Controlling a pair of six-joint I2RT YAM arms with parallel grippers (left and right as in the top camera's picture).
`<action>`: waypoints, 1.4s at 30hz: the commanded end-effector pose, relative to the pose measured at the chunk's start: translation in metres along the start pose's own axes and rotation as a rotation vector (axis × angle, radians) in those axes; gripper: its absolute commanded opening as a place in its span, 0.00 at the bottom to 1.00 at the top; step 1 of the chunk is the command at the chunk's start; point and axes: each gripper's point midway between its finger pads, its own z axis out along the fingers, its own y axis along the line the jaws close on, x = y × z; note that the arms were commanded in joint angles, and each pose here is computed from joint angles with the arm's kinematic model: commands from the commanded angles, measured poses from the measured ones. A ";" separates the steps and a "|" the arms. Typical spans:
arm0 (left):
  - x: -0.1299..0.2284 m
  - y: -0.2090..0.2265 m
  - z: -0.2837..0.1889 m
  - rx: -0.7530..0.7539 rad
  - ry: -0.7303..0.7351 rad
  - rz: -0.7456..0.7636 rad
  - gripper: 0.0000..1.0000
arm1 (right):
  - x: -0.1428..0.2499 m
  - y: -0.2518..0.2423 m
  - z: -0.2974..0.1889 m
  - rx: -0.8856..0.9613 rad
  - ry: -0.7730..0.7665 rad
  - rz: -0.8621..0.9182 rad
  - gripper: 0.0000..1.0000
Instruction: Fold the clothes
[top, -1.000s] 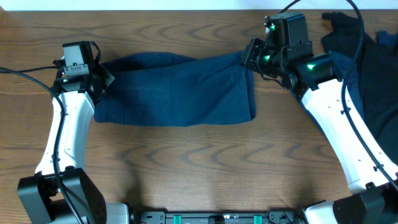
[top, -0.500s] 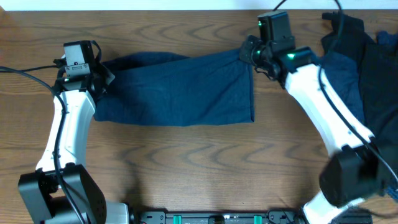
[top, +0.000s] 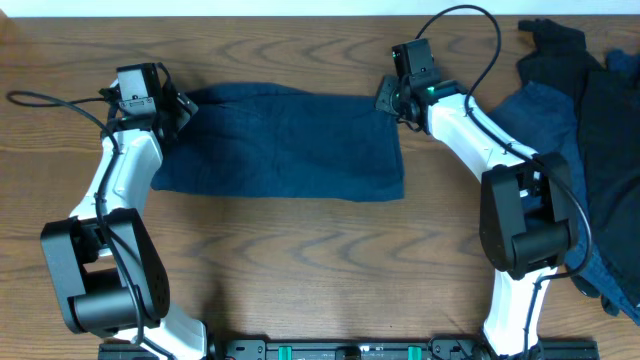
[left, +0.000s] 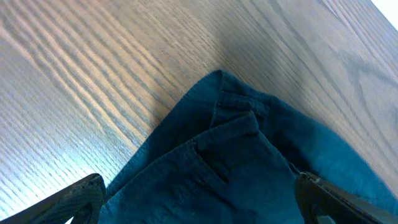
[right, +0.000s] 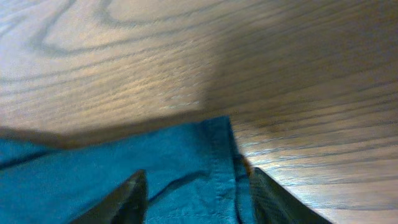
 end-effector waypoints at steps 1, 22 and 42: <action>-0.022 -0.014 -0.026 0.061 -0.052 0.091 0.98 | -0.026 -0.006 -0.017 -0.016 -0.045 -0.003 0.56; 0.075 0.043 -0.005 -0.121 0.323 0.217 0.88 | 0.108 -0.026 -0.030 0.032 0.489 -0.109 0.74; 0.161 0.090 -0.048 -0.281 0.767 0.210 0.88 | 0.135 -0.114 -0.025 0.427 0.592 -0.137 0.01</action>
